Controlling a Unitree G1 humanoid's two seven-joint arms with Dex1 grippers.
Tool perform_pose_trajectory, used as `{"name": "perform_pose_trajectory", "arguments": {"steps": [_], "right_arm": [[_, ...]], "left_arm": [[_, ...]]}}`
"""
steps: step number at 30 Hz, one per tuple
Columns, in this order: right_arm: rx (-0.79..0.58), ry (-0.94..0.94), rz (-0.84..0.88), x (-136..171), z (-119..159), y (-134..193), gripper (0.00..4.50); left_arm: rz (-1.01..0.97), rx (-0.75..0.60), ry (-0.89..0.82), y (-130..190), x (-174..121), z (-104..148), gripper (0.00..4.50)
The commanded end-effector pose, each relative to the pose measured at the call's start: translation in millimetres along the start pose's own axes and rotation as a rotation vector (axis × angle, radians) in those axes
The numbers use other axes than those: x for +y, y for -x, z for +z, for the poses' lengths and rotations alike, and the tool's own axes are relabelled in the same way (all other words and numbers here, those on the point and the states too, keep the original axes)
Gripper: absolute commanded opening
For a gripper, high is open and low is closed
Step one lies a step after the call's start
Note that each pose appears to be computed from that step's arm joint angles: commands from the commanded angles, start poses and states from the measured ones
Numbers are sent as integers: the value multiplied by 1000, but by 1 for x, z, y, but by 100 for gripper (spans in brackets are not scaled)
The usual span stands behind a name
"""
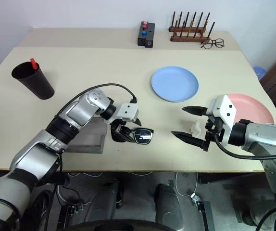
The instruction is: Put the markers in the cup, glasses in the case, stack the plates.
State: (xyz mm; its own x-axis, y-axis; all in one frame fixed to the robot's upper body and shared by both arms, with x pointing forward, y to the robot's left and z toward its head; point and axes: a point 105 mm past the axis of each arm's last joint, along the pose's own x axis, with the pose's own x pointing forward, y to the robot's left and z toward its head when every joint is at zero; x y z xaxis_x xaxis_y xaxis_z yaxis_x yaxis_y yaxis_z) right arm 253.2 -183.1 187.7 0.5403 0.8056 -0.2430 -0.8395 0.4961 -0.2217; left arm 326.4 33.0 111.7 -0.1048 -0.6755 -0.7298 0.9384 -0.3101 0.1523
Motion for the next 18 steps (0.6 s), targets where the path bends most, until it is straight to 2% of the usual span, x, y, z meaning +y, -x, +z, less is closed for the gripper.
{"name": "perform_pose_trajectory", "arguments": {"steps": [1, 3, 7, 12, 18], "right_arm": [[-36, 49, -25, -3, 11, 2, 450], [-39, 51, -29, -3, 12, 2, 450], [-46, 55, -37, -4, 14, 1, 450], [-44, 52, -41, -4, 13, 0, 450], [-48, 55, -41, -7, 14, -3, 450]], "left_arm": [[-3, -5, -26, -3, -3, 1, 204], [-5, -6, -22, -2, -4, 1, 111], [31, -37, -31, 1, 1, 4, 7], [35, -124, 29, 13, 5, 17, 0], [60, -230, 75, 45, 14, 43, 0]]}}
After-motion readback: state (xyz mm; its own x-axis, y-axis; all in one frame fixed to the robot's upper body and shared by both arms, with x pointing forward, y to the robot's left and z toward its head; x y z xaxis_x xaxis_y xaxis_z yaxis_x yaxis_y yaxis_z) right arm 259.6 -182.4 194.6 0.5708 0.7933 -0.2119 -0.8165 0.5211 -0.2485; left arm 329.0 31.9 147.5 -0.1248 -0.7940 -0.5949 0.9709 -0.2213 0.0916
